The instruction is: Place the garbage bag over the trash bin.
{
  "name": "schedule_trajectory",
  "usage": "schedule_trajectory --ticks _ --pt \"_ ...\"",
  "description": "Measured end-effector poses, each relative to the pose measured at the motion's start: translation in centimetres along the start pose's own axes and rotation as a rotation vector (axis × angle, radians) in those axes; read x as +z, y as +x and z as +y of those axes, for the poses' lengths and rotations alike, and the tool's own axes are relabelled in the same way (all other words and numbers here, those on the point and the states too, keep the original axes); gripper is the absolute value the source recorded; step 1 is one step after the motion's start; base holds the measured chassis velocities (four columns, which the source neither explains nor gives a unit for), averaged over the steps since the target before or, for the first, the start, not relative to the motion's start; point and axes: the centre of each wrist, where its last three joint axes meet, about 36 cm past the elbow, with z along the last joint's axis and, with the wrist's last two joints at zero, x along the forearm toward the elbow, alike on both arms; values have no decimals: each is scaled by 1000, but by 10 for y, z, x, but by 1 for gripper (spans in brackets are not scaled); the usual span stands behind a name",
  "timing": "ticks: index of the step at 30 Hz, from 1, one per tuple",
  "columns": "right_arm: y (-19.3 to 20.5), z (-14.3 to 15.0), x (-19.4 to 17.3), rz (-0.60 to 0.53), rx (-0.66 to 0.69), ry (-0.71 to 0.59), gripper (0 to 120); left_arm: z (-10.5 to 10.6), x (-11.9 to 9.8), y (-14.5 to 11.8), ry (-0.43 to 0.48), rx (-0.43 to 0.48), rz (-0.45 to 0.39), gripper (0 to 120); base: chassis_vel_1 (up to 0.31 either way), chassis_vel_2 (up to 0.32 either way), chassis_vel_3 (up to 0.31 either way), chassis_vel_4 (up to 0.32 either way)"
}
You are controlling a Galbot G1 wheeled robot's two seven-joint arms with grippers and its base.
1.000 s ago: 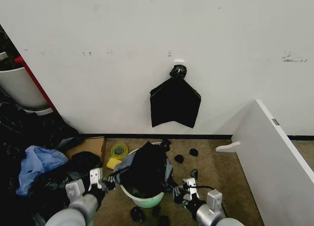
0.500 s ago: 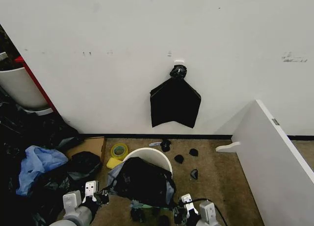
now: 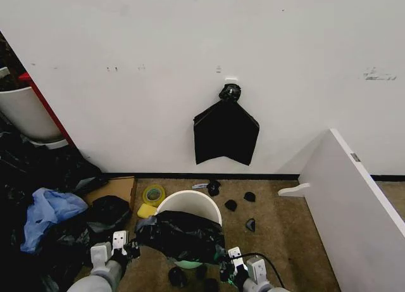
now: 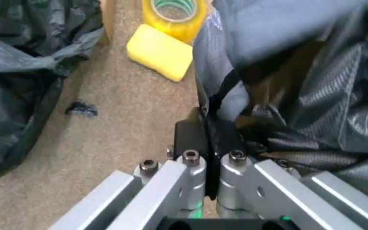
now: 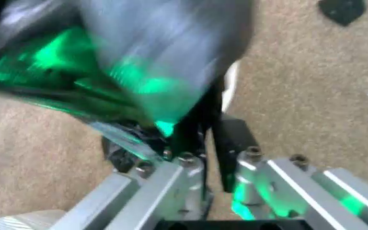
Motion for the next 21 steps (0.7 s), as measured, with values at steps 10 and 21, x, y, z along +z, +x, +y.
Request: schedule_trajectory --ticks 10,21 --pt "37 0 1 -53 -22 83 43 -2 -6 32 -66 -54 -3 32 0 0 0 0" --pt "90 0 -2 -135 -18 159 84 -5 2 63 -78 -65 -17 72 0 0 0 0"
